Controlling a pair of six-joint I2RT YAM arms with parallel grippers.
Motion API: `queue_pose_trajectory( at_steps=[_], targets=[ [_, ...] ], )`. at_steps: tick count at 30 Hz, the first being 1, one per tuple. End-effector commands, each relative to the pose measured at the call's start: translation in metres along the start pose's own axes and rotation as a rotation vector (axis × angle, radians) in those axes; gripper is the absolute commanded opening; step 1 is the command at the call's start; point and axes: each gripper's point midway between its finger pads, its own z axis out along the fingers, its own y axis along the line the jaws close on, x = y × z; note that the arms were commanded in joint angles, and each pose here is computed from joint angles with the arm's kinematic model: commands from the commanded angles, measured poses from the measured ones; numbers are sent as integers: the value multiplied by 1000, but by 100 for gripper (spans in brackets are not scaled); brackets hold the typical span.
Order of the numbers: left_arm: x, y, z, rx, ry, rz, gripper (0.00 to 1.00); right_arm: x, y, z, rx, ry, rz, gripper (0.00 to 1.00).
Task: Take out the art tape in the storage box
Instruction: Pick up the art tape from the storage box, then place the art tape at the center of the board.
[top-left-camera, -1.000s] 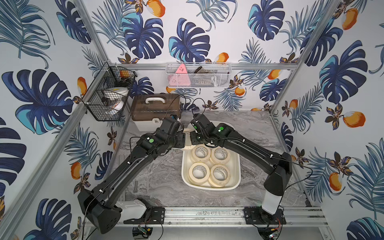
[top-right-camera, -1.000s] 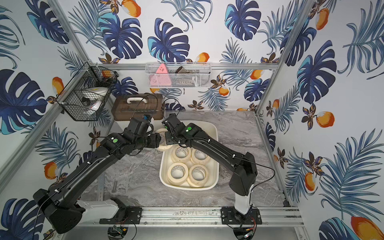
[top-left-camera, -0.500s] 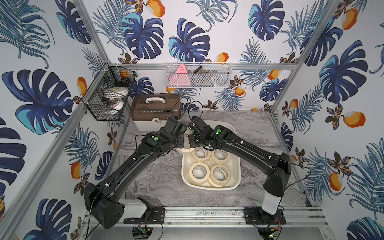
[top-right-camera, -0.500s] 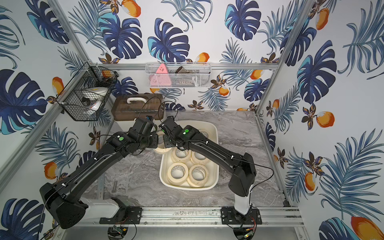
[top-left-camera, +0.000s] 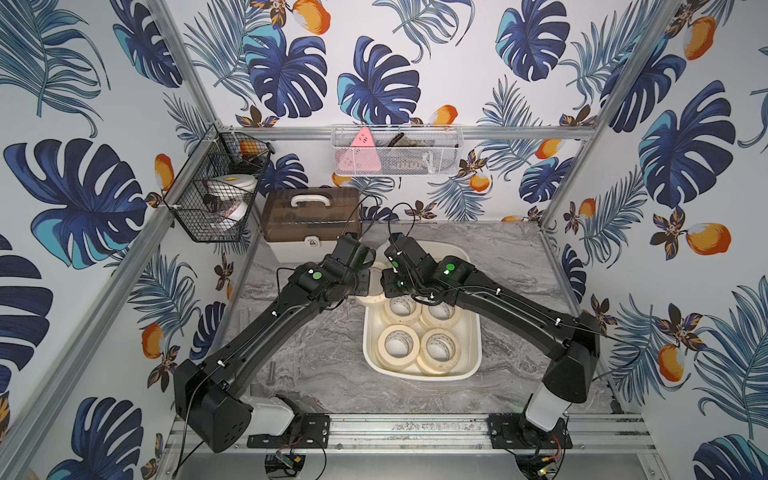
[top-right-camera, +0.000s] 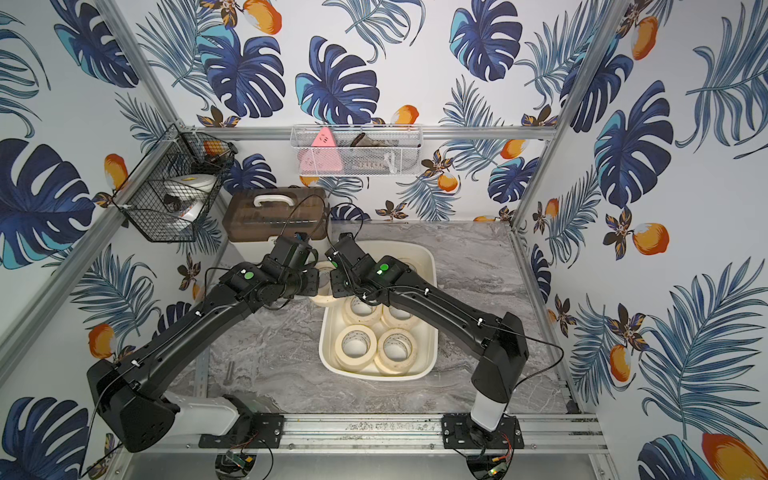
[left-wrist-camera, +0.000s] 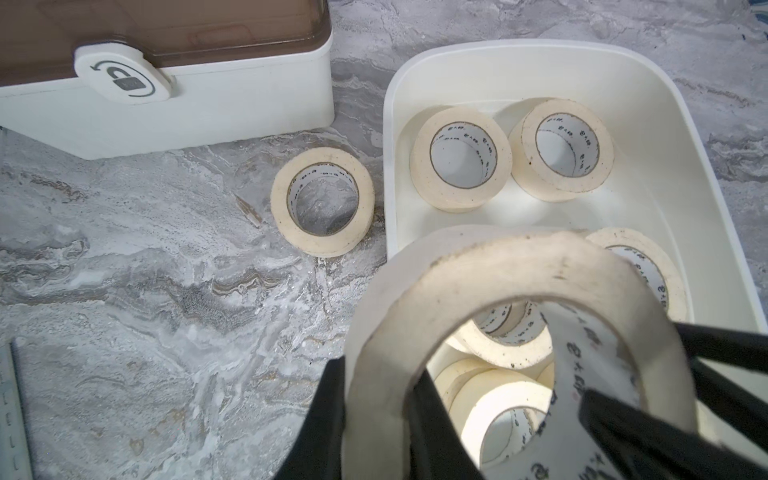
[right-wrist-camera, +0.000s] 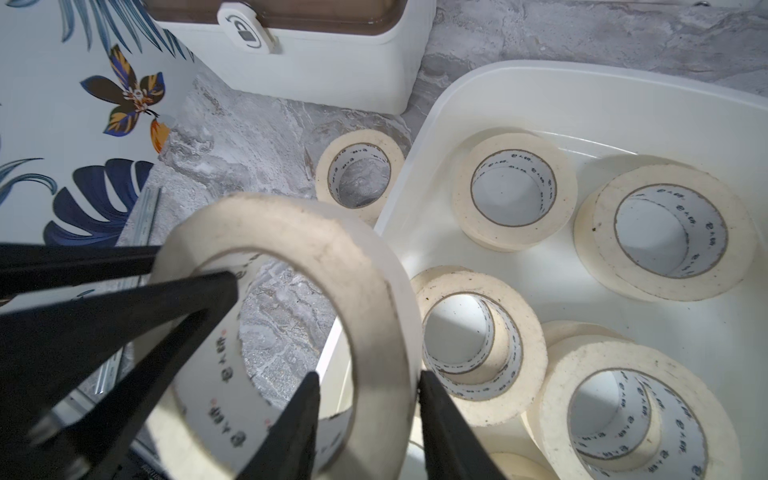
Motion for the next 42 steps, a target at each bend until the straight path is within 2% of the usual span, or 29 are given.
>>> queue_pose_trajectory(
  at_steps=[1, 6, 13, 18, 22, 30, 37, 42],
  targets=[
    [-20, 3, 1, -16, -77, -72, 0, -9, 2, -12, -28, -41, 9, 52],
    [-30, 20, 11, -60, -85, -172, 0, -18, -9, -28, -28, -90, 43, 66],
    [-38, 53, 32, -103, -98, -355, 0, -23, -23, -41, -40, -120, 84, 67],
    [-38, 90, 39, -211, -159, -485, 0, -20, -45, -40, -20, -111, 130, 67],
    [-29, 123, 43, -326, -193, -574, 0, -14, -65, -37, -7, -90, 175, 66],
    [9, 177, 71, -441, -188, -753, 0, -4, -94, -35, 22, -81, 219, 66],
    [40, 203, 106, -480, -113, -851, 0, 1, -107, -32, 54, -67, 224, 66],
    [52, 213, 125, -500, -78, -872, 0, 3, -112, -30, 66, -62, 226, 66]
  ],
)
